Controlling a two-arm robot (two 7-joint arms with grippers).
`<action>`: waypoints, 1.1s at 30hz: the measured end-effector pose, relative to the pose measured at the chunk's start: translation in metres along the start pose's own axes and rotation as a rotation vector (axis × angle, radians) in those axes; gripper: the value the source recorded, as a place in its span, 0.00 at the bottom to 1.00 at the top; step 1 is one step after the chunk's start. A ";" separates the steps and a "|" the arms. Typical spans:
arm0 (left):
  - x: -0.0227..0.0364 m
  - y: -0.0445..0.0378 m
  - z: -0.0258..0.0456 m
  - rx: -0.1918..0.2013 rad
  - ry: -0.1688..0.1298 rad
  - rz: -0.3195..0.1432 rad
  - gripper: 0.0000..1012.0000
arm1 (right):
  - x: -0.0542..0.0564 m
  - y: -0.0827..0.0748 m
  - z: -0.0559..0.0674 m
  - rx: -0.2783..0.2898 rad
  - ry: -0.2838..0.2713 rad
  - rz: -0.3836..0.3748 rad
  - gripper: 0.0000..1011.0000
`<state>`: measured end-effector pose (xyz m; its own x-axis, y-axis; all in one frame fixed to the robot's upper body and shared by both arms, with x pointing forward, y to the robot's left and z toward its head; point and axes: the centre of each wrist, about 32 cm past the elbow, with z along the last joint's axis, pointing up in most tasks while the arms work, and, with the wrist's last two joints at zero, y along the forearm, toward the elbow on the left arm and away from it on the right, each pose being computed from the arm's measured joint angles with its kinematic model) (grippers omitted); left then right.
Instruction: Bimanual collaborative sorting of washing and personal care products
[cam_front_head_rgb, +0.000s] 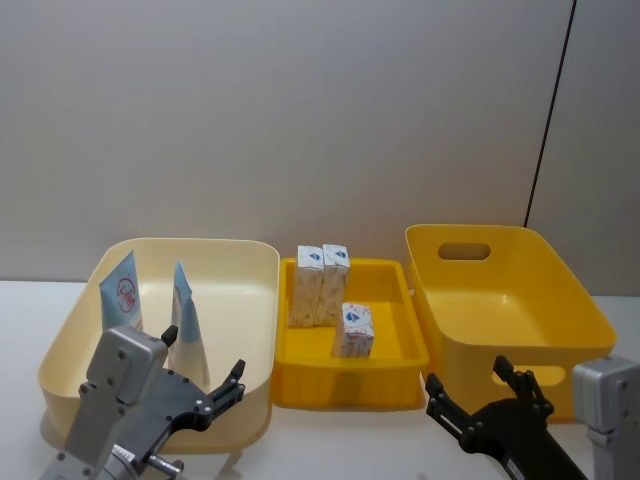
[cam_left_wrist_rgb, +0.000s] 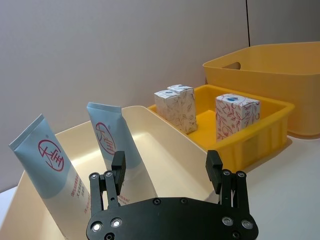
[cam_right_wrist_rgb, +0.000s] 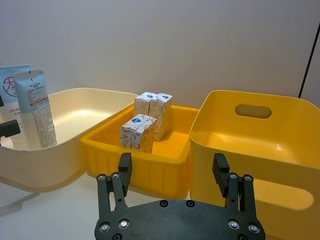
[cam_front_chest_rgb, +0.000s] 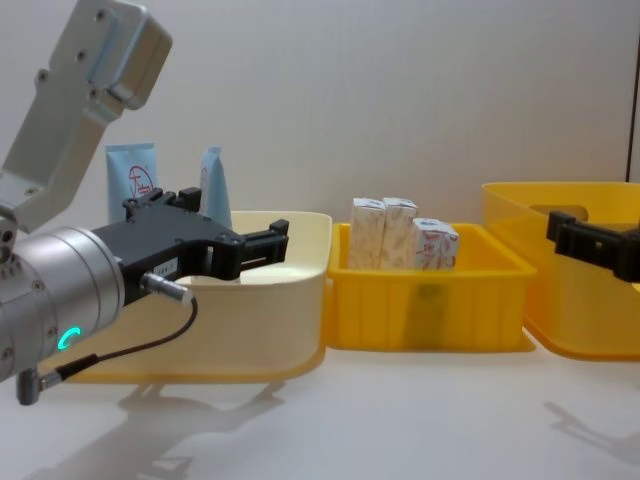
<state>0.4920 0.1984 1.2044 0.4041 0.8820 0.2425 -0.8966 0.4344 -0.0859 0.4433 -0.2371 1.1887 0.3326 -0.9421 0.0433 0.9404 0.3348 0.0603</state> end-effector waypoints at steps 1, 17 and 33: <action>0.0000 0.0000 0.0000 0.000 0.000 0.000 0.99 | 0.000 0.000 0.000 0.000 0.000 0.000 0.99; 0.0000 0.0000 0.0000 0.000 0.000 0.000 0.99 | 0.000 0.000 0.000 0.000 0.000 0.000 0.99; 0.0000 0.0000 0.0000 0.000 0.000 0.000 0.99 | 0.000 0.000 0.000 0.000 0.000 0.000 0.99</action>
<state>0.4920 0.1984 1.2044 0.4040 0.8820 0.2425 -0.8966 0.4343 -0.0859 0.4433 -0.2371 1.1887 0.3327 -0.9421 0.0432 0.9403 0.3348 0.0604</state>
